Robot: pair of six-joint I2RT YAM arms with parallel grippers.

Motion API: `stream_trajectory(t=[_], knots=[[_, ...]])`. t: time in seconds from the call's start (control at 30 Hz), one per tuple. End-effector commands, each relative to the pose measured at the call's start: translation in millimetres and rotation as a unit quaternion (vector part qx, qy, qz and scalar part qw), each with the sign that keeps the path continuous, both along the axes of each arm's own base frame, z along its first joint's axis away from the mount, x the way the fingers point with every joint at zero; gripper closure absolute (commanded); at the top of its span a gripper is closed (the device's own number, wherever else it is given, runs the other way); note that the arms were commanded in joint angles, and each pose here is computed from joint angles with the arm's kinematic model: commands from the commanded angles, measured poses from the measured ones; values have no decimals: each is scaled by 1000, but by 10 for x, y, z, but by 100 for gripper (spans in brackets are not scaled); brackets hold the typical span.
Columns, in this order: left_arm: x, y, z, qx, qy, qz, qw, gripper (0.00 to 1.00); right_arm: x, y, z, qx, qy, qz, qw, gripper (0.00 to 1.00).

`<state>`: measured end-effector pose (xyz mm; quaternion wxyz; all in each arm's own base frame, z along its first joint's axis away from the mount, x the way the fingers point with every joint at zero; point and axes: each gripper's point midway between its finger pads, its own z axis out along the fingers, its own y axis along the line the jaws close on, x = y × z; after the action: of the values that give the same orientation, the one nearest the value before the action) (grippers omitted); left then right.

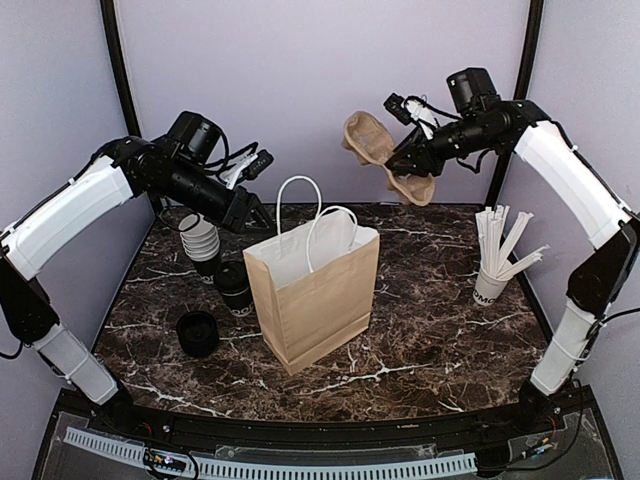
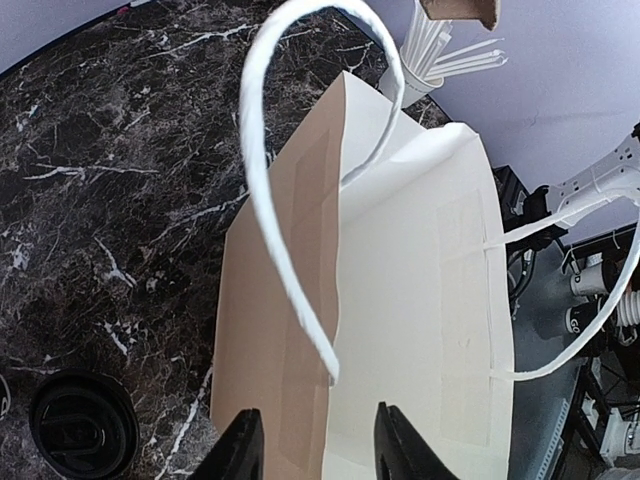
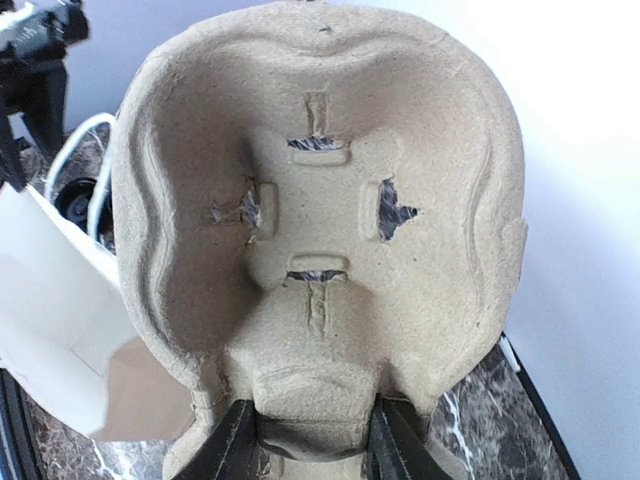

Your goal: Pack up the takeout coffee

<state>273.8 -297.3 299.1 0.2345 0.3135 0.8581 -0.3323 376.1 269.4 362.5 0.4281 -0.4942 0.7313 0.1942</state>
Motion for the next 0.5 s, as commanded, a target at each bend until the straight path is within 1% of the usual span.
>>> stream_trajectory(t=[0.0, 0.17, 0.47], knots=[[-162, 41, 3, -9, 10, -9, 1000, 59, -352, 340, 624, 75, -62, 94, 991, 63], [-161, -32, -71, -19, 21, -21, 999, 59, -641, 604, 937, 117, -70, 161, 978, 62], [-56, -216, -77, -44, 13, -50, 998, 60, -988, 926, 942, 124, -68, 237, 961, 62]])
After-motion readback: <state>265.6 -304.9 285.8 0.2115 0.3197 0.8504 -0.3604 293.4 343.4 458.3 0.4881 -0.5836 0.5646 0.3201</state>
